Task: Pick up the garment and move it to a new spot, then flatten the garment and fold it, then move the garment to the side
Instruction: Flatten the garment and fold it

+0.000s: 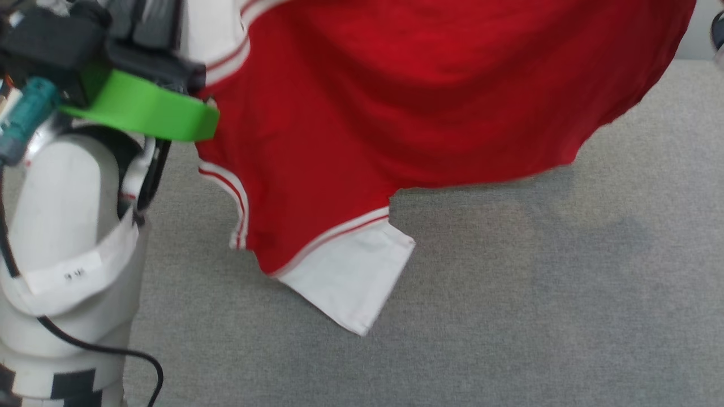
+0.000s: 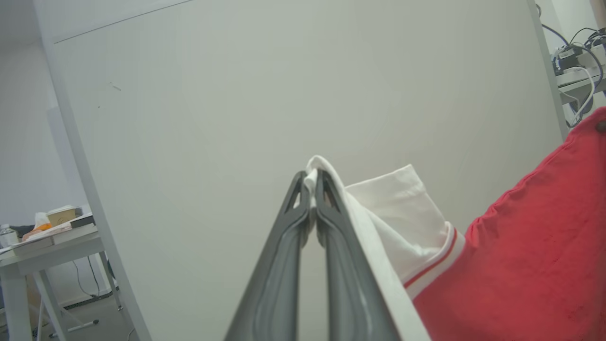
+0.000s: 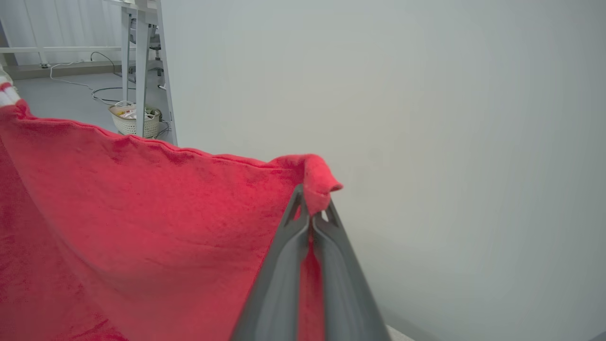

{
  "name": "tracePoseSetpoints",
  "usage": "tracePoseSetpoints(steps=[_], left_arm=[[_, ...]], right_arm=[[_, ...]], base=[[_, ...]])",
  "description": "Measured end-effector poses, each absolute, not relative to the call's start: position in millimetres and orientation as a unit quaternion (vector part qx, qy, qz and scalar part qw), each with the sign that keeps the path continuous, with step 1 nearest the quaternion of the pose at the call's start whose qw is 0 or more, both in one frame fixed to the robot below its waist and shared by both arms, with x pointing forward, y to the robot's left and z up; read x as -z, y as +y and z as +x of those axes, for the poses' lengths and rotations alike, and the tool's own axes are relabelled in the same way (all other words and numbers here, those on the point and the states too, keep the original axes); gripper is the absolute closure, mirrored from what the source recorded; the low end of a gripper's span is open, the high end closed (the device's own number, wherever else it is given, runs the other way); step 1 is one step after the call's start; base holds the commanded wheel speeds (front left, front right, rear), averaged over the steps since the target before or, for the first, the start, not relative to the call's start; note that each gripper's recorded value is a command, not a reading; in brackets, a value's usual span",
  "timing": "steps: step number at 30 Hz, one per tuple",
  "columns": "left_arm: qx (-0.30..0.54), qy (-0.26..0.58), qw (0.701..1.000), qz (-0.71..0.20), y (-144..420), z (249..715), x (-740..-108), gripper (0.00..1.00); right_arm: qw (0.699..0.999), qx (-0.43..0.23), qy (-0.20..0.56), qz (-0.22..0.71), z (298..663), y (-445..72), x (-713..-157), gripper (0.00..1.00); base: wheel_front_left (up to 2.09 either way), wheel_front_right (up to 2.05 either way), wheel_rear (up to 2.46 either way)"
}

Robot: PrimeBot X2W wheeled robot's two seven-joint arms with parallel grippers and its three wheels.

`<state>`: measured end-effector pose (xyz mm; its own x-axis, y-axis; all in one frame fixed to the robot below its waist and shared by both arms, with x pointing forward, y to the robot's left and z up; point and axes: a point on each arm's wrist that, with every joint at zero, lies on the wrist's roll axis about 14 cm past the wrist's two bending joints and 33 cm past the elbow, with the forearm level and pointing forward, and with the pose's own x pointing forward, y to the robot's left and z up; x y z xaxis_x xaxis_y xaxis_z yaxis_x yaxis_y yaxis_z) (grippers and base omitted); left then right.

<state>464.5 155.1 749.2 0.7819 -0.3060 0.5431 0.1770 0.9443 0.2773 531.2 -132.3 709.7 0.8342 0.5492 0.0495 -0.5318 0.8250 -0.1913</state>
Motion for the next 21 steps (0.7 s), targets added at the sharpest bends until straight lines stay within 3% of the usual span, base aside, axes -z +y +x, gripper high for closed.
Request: tracePoseSetpoints(steps=[12,21], left_arm=[[0.177,-0.361,0.903,0.152,112,559,-831,1.0],[0.177,-0.363,0.901,0.159,105,635,-841,1.0]], right_arm=[[0.964,-0.193,-0.136,-0.121,622,-163,-782,1.0],[0.963,-0.161,-0.184,-0.112,686,-163,-795,1.0]], base=[[0.0,0.0,0.0],[0.0,0.0,0.0]])
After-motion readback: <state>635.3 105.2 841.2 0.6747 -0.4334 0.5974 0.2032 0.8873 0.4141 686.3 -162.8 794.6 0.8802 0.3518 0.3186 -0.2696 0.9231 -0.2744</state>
